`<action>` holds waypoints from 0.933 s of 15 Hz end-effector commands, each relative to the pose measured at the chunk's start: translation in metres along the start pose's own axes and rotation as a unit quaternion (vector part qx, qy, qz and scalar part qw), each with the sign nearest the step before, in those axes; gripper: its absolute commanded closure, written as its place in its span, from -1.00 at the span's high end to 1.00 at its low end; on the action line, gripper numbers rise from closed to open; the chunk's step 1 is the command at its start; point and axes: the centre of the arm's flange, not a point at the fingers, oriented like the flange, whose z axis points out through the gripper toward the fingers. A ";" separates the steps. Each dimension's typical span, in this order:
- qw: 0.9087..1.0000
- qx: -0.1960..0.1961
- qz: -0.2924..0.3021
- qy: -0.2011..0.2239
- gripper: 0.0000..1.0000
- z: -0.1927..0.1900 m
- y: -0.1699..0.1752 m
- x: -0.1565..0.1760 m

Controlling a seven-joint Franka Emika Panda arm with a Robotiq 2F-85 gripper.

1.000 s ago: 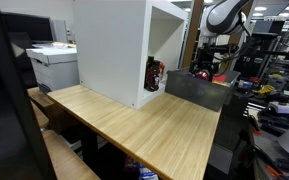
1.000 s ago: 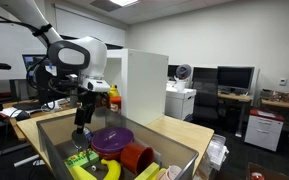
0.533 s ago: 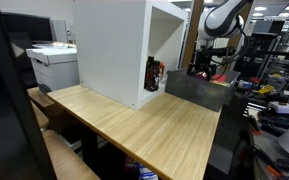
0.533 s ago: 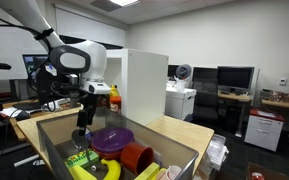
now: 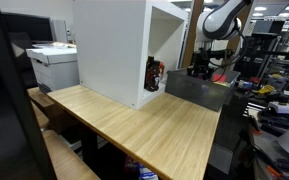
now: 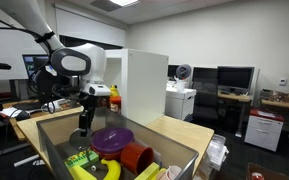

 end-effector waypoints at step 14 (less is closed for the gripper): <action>0.999 0.019 -0.038 0.020 -0.75 -0.032 0.016 -0.027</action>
